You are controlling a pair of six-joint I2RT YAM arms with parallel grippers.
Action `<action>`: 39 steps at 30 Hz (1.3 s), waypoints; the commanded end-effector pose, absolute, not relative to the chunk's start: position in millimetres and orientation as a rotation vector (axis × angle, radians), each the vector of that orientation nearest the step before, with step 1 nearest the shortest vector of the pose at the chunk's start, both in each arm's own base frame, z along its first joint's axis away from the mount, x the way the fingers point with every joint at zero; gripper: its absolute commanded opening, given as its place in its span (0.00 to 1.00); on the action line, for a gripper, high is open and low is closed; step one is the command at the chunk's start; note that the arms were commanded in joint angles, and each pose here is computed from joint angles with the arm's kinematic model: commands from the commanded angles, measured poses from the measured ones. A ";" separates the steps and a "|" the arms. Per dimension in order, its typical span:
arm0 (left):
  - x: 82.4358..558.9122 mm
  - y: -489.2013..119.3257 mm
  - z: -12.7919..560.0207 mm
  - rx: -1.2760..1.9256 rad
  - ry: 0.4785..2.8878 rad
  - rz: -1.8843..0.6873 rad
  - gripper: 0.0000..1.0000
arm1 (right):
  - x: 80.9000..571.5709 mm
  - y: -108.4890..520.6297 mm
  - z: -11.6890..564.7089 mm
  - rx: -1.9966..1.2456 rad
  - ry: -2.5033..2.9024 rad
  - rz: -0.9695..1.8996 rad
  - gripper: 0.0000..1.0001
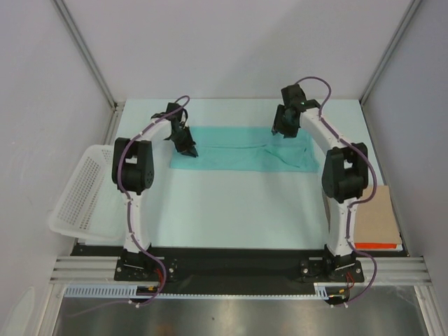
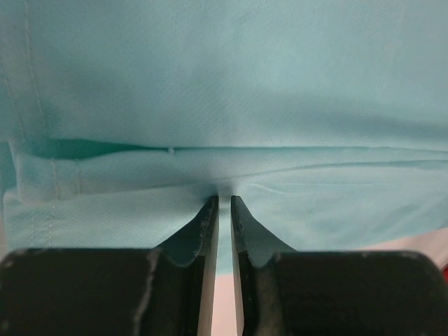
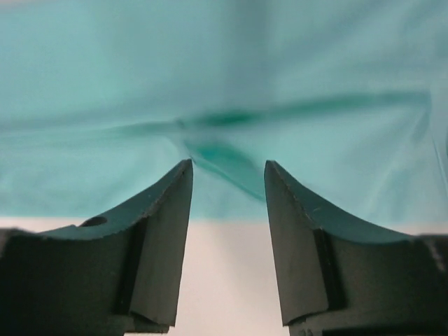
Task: Fold and stack the t-shirts
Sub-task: Fold the tshirt
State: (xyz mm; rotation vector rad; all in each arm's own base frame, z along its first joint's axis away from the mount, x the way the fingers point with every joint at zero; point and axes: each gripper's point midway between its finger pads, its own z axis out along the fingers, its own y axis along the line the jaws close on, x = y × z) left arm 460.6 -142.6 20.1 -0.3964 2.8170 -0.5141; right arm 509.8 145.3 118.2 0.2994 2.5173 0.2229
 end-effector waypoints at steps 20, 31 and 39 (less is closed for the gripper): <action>425.8 -149.7 53.7 -0.321 2.824 -0.602 0.17 | 493.6 139.3 100.6 0.569 2.459 0.735 0.20; 451.4 -131.9 60.8 -0.343 2.801 -0.510 0.17 | 496.5 181.7 83.8 0.455 2.471 1.122 0.10; 476.1 -120.6 77.6 -0.369 2.759 -0.477 0.17 | 458.6 199.9 71.5 0.458 2.535 1.284 0.08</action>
